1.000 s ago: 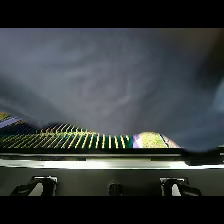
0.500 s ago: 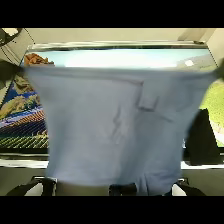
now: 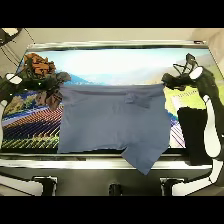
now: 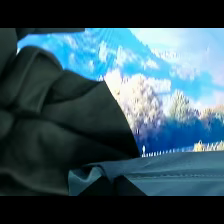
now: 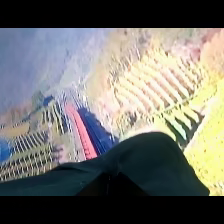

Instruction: Fold the shirts.

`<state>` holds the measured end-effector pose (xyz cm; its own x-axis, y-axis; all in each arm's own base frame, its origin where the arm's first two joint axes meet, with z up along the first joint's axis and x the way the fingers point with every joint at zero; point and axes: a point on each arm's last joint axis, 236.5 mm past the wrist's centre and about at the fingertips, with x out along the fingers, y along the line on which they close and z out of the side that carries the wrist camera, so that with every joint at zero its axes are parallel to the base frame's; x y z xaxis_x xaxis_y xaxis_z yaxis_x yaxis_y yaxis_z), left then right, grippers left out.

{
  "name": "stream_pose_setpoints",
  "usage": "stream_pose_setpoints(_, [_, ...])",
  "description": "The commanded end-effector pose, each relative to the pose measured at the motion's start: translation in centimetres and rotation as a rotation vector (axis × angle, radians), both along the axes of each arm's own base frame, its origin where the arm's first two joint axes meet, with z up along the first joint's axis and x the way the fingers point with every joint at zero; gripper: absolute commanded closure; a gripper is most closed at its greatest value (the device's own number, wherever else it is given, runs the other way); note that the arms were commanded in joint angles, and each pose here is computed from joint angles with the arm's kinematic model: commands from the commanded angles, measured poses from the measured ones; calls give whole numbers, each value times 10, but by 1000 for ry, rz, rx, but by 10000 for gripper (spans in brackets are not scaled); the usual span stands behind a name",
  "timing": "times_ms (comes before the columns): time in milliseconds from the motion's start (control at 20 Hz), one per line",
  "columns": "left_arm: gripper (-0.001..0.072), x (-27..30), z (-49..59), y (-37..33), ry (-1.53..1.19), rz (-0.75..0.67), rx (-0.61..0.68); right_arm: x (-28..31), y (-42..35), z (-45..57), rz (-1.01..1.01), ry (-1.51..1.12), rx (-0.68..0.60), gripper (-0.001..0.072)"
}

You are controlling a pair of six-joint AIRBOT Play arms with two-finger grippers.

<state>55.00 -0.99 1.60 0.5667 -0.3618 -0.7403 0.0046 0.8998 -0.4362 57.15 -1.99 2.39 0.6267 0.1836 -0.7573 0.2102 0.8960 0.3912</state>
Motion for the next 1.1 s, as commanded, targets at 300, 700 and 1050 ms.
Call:
stream_pose_setpoints(300, [678,-54,-45,-5,304,-190,13,-67,2,-33,152,284,8,681])
stream_pose_setpoints(700, [679,-157,-64,-22,715,-321,-101,-135,-5,-58,212,584,-26,681])
stream_pose_setpoints(1050, [679,-182,-80,-33,838,-284,-137,-157,2,-88,219,736,30,680])
